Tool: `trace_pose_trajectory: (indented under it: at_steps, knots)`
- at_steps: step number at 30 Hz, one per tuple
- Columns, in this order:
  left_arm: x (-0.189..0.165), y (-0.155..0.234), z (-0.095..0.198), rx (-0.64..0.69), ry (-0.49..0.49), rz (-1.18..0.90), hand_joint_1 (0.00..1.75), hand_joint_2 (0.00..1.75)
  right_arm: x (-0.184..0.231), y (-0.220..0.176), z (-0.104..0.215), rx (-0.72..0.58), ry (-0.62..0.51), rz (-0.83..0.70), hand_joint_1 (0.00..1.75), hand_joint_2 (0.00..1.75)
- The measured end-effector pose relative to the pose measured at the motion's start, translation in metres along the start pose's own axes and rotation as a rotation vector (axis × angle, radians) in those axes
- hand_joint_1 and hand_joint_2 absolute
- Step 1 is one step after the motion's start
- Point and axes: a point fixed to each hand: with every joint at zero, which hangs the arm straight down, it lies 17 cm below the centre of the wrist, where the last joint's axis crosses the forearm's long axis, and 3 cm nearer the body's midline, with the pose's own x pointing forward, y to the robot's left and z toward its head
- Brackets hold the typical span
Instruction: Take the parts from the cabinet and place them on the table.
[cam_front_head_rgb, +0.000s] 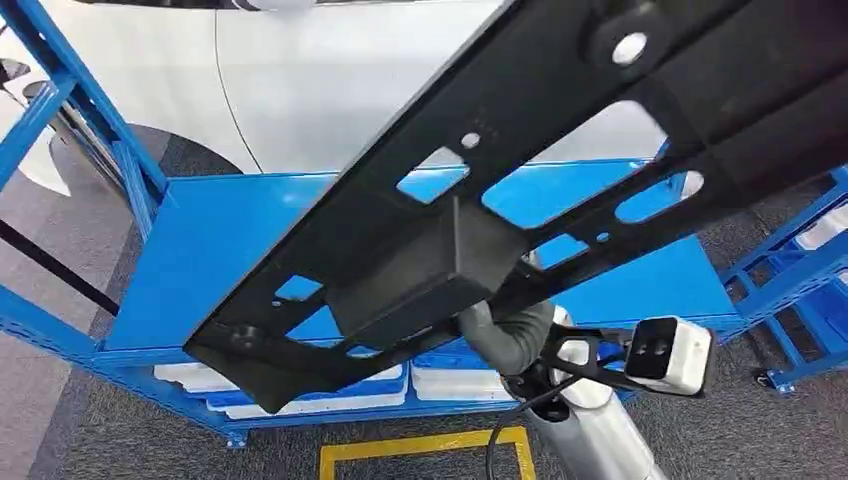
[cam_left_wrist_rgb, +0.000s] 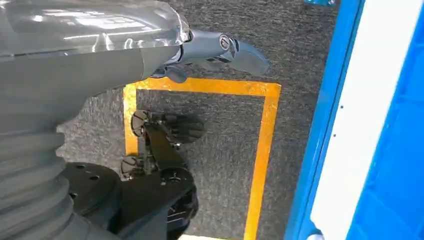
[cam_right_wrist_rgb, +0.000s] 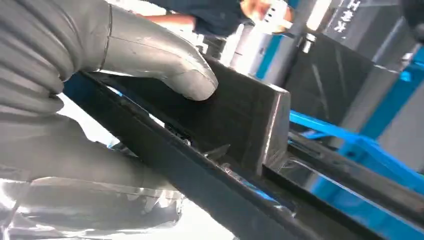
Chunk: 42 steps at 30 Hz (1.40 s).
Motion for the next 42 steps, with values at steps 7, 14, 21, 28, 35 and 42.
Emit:
trace_pose_trajectory:
  at_steps: [7,14,21,28,35,42]
  knots:
    - [-0.005,0.003,0.002,0.001,0.01,-0.018,0.0,1.75,-0.021,0.016,0.024,0.008,0.068,-0.079,1.75,1.75]
    - [-0.009,0.008,0.002,0.004,0.03,-0.043,0.0,1.75,-0.009,0.022,0.038,-0.003,0.008,-0.113,1.75,1.75]
    - [-0.019,0.012,0.005,0.006,0.057,-0.033,0.0,1.75,0.01,0.033,0.047,0.03,-0.025,-0.128,1.75,1.75]
    - [-0.027,0.012,0.007,0.003,0.095,-0.042,0.0,1.75,0.013,0.029,0.05,0.029,-0.026,-0.127,1.75,1.75]
    - [-0.033,0.015,0.008,0.012,0.124,-0.057,0.0,1.75,0.02,0.021,0.049,0.032,-0.046,-0.139,1.75,1.75]
    - [-0.034,0.018,0.007,0.025,0.132,-0.052,0.0,1.75,0.024,0.011,0.047,0.032,-0.057,-0.16,1.75,1.75]
